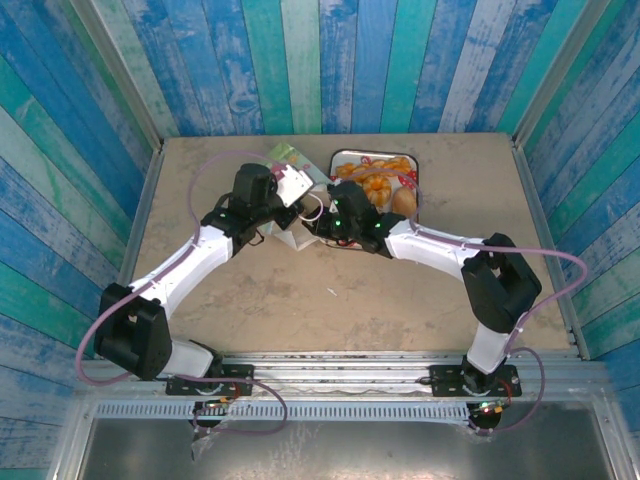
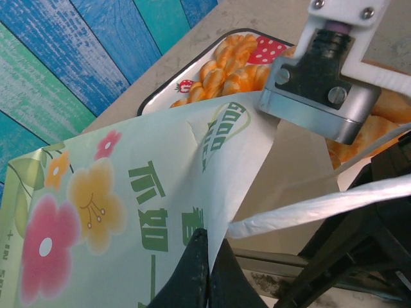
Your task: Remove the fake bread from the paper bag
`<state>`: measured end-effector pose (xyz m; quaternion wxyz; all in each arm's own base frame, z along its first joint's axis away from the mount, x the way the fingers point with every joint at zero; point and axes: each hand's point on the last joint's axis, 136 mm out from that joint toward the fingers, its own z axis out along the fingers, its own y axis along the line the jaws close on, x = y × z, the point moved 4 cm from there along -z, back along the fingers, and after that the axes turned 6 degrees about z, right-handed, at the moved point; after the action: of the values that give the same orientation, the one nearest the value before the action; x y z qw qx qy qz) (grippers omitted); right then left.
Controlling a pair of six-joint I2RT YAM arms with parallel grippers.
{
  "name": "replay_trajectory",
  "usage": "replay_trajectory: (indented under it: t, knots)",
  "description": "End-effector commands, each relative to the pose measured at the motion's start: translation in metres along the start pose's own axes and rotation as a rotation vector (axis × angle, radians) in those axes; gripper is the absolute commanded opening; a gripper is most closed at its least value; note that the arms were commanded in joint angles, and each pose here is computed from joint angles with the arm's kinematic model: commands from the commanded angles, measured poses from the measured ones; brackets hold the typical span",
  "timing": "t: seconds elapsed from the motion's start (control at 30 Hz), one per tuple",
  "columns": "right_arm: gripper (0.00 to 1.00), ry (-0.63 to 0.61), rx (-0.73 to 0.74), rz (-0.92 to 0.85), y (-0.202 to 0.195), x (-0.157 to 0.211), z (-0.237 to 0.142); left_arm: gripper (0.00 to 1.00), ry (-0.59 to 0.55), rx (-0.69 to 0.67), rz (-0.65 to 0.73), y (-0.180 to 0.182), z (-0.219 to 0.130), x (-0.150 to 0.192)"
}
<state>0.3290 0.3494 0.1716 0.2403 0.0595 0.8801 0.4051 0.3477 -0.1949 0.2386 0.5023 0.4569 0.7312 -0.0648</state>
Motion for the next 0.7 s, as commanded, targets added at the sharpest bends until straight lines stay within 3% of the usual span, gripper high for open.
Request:
replay_trajectory:
  t: [0.0, 0.37, 0.53, 0.67]
  knots:
    - [0.19, -0.098, -0.13, -0.027, 0.025, -0.014, -0.011, 0.01, -0.042, 0.033, -0.008, -0.006, -0.006, -0.006]
    - [0.19, -0.128, -0.309, 0.013, 0.043, -0.019, 0.006, 0.01, -0.109, 0.048, -0.011, -0.006, -0.012, -0.021]
    - [0.19, -0.09, -0.324, 0.07, 0.046, -0.018, 0.014, 0.01, -0.086, 0.025, -0.015, -0.002, -0.009, -0.017]
    - [0.17, -0.033, -0.25, 0.086, 0.037, -0.009, 0.013, 0.01, -0.065, -0.02, -0.018, 0.003, -0.01, -0.013]
